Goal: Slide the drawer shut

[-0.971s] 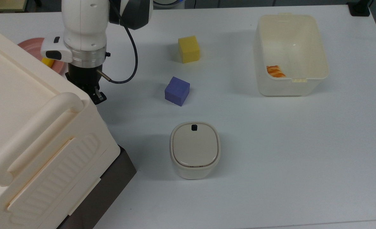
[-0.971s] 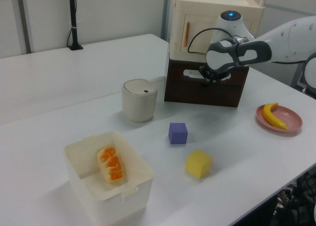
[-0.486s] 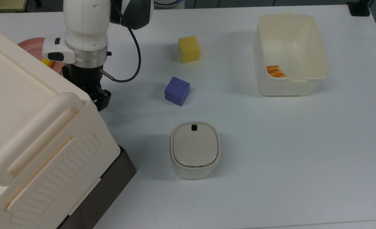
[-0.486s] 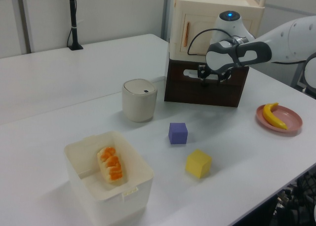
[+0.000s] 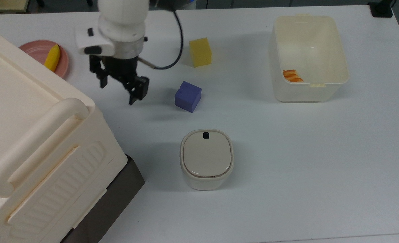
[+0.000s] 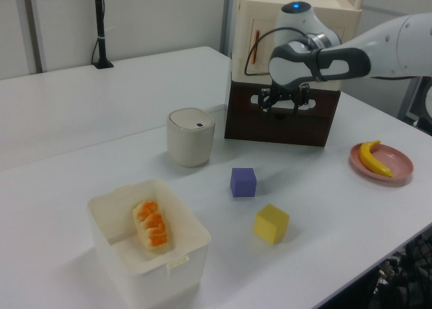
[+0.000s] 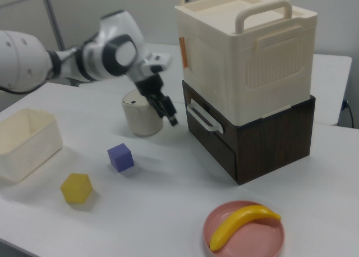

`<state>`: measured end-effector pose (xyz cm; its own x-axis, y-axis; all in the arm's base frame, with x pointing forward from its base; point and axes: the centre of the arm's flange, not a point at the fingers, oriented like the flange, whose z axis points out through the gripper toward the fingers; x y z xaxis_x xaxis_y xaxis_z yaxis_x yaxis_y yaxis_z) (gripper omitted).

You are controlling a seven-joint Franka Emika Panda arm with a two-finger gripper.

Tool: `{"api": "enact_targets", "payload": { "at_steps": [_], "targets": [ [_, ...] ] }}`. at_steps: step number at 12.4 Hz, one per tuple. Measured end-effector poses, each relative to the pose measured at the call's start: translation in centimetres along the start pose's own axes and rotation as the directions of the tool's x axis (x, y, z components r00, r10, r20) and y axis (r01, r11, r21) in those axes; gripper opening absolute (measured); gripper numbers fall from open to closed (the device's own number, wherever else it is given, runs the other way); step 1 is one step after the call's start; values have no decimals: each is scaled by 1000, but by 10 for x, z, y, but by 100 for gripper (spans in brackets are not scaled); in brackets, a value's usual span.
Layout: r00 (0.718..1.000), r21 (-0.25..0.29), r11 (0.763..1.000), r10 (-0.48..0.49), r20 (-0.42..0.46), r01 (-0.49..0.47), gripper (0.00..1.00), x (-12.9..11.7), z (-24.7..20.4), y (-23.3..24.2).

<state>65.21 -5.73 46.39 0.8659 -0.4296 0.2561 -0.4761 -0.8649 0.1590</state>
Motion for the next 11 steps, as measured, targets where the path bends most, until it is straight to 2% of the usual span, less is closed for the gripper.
{"api": "enact_targets", "payload": {
  "at_steps": [2,4,6,9,11],
  "targets": [
    [990,-27,991,-128,57,130,100,-33,-41,-31],
    [954,-41,959,-272,129,279,100,-71,-77,-59],
    [908,-3,923,-379,179,386,100,-102,-106,-77],
    [856,45,878,-476,201,477,100,-113,-129,-80],
    [840,69,860,-509,188,505,100,-111,-136,-81]
  ]
}}
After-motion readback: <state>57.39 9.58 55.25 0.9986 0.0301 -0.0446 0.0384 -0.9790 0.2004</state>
